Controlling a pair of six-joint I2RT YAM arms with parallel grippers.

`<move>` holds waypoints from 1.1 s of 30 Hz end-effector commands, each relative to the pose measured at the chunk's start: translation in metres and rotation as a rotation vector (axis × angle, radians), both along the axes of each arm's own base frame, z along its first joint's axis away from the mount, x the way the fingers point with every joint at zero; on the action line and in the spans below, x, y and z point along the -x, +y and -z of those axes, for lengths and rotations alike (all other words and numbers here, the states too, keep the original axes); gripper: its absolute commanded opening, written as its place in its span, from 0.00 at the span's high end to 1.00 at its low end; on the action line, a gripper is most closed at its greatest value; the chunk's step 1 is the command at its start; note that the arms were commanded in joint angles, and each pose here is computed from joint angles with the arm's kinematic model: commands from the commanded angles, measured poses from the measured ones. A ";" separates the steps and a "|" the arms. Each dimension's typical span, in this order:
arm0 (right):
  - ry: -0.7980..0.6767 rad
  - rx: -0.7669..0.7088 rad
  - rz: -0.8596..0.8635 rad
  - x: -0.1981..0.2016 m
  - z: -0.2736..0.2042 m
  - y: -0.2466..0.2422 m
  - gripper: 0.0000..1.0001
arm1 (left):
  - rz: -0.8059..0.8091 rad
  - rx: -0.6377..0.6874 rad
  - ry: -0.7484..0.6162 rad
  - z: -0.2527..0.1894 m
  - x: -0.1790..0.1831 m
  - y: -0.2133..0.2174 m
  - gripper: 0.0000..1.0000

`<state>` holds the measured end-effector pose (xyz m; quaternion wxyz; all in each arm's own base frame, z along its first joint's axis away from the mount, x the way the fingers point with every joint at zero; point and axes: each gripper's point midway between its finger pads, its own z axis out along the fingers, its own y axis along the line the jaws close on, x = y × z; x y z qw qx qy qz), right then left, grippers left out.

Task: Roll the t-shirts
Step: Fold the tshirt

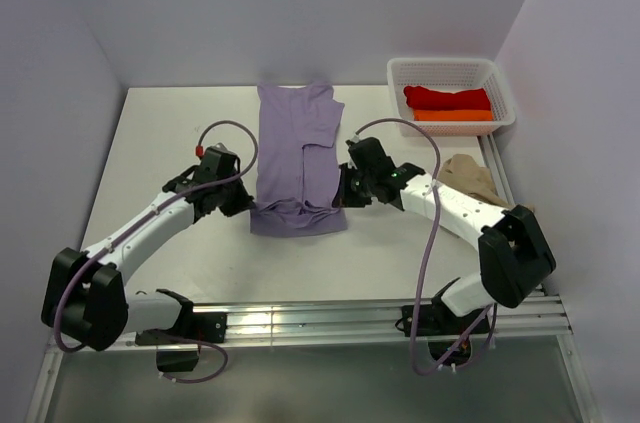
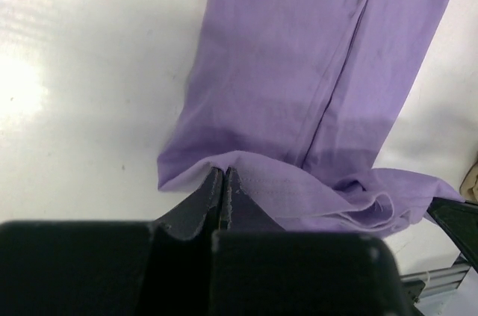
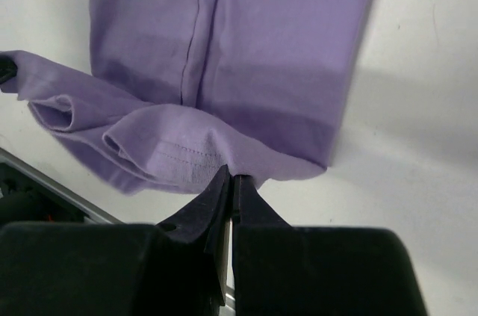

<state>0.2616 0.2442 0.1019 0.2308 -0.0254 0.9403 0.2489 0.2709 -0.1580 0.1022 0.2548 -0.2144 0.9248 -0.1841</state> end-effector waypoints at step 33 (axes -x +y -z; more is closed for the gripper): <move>-0.020 -0.003 0.037 -0.092 -0.002 0.001 1.00 | -0.038 0.014 -0.116 -0.006 -0.099 -0.003 1.00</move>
